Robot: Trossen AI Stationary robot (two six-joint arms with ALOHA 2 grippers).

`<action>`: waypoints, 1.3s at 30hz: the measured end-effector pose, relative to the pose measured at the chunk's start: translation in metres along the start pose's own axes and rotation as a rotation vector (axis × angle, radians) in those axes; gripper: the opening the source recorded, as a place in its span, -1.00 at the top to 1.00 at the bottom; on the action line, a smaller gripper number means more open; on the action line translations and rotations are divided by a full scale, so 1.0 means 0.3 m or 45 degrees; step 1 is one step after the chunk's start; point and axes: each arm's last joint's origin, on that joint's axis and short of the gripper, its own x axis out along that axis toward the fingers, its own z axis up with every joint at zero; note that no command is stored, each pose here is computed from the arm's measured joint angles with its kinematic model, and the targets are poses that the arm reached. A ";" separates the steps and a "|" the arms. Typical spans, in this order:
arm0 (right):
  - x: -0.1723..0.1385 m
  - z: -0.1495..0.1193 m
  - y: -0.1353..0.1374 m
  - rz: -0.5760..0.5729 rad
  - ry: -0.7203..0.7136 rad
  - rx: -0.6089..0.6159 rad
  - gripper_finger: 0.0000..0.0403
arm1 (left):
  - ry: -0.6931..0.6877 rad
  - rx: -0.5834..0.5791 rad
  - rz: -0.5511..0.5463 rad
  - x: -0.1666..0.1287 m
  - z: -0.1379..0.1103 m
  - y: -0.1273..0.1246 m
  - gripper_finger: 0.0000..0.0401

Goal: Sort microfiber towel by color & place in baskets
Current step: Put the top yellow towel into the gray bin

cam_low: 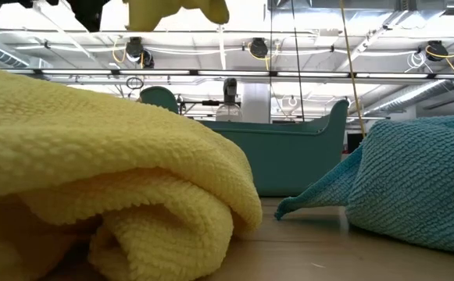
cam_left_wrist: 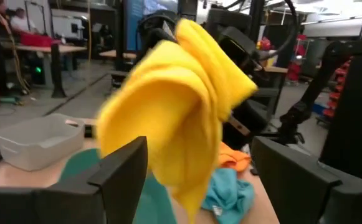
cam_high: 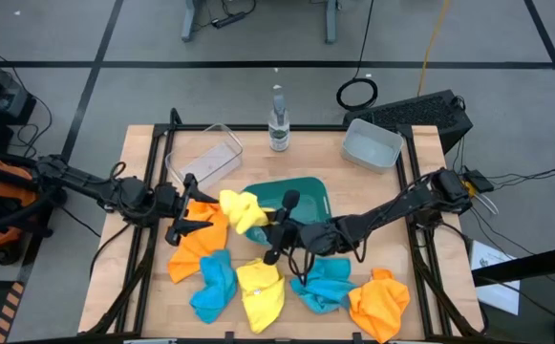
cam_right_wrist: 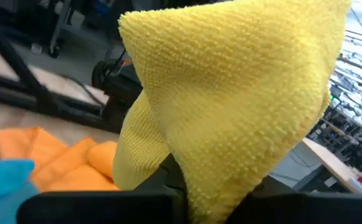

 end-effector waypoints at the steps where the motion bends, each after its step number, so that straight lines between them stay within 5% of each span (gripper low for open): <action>1: -0.004 -0.003 0.007 0.013 0.013 -0.024 0.79 | -0.003 0.006 -0.003 0.000 0.001 -0.001 -0.46; 8: -0.031 -0.009 0.037 0.099 0.049 -0.101 0.79 | -0.037 0.136 -0.179 -0.004 0.008 -0.033 -0.46; 16: -0.033 0.006 0.058 0.430 -0.123 -0.083 0.79 | -0.005 0.262 -0.253 0.027 -0.015 -0.057 -0.46; 24: 0.015 -0.012 -0.002 0.215 -0.041 0.055 0.79 | -0.055 0.349 -0.385 0.102 -0.045 -0.090 -0.38; 31: 0.023 -0.016 -0.015 0.160 -0.022 0.089 0.78 | -0.069 0.357 -0.321 0.125 -0.053 -0.090 -0.03; 39: 0.023 -0.009 -0.017 0.157 -0.043 0.152 0.60 | -0.059 0.422 -0.135 0.129 -0.052 -0.076 0.66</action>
